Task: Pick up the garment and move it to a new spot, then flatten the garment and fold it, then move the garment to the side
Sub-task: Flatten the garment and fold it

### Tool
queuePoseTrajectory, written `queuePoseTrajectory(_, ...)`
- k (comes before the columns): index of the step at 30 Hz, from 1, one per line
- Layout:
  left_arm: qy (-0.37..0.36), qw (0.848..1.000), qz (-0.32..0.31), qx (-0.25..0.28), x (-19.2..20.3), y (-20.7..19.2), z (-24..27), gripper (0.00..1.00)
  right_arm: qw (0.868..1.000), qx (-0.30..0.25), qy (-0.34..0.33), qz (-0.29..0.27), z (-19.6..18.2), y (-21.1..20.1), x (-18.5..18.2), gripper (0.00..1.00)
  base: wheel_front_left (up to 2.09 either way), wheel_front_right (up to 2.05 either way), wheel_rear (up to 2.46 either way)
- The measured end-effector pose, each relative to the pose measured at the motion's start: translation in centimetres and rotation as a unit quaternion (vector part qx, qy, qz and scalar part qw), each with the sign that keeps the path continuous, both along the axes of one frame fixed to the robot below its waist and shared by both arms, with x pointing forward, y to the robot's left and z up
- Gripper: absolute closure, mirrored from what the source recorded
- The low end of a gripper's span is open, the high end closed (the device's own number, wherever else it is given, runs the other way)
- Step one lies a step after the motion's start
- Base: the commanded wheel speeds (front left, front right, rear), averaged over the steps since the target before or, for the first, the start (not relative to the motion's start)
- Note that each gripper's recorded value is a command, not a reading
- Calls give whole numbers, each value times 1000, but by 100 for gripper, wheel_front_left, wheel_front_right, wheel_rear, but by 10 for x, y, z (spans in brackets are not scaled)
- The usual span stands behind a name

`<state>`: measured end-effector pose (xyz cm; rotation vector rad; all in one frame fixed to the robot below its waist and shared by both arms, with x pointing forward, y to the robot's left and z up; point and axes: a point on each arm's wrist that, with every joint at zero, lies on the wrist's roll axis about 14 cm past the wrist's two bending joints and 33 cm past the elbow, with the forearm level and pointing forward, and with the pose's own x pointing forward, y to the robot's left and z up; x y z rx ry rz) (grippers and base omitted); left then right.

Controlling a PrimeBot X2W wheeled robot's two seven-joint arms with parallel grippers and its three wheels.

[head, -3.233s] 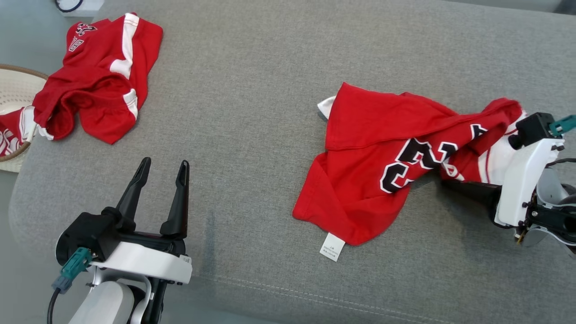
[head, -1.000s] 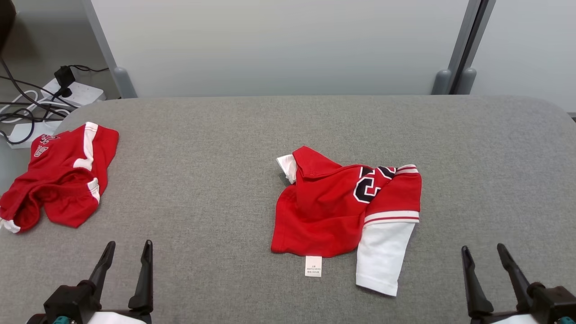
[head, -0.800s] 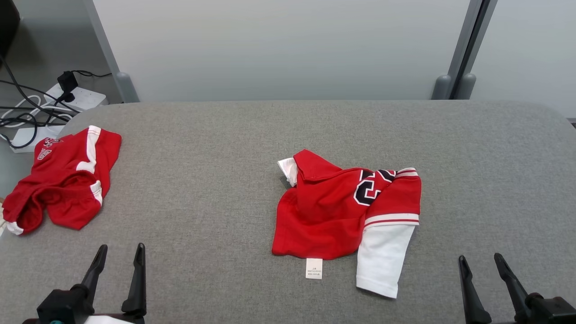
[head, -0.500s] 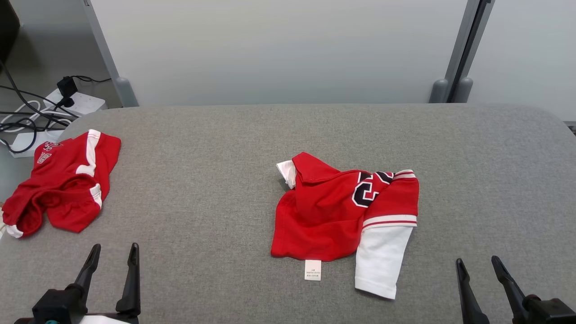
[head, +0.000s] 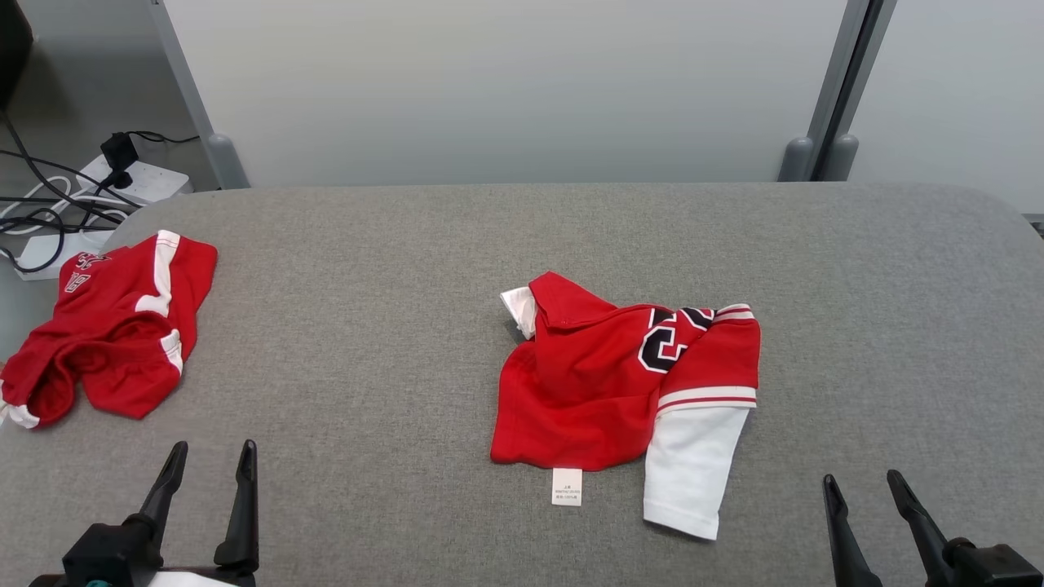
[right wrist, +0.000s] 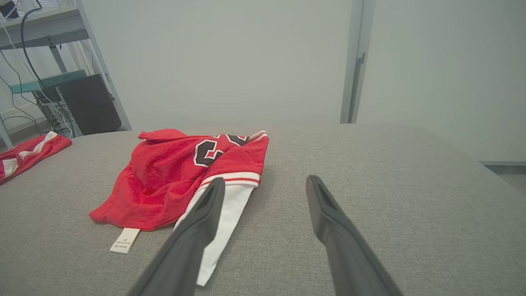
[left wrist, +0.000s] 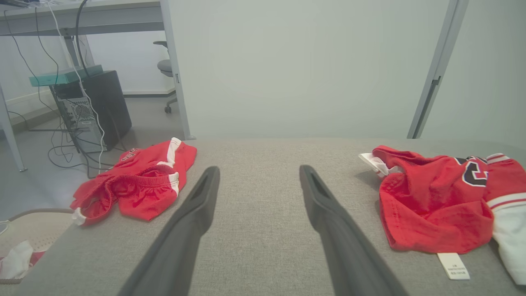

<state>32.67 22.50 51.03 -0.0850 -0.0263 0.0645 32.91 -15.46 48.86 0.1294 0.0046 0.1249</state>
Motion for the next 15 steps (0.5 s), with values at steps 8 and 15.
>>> queuePoseTrajectory(8,28,996,-74,-27,9,-42,-10,0,998,7,61,18,-29,12,-1,0,0,0,0)
queuePoseTrajectory(15,95,975,-188,-68,25,-110,-36,0,992,10,117,53,-57,35,2,0,0,0,0)
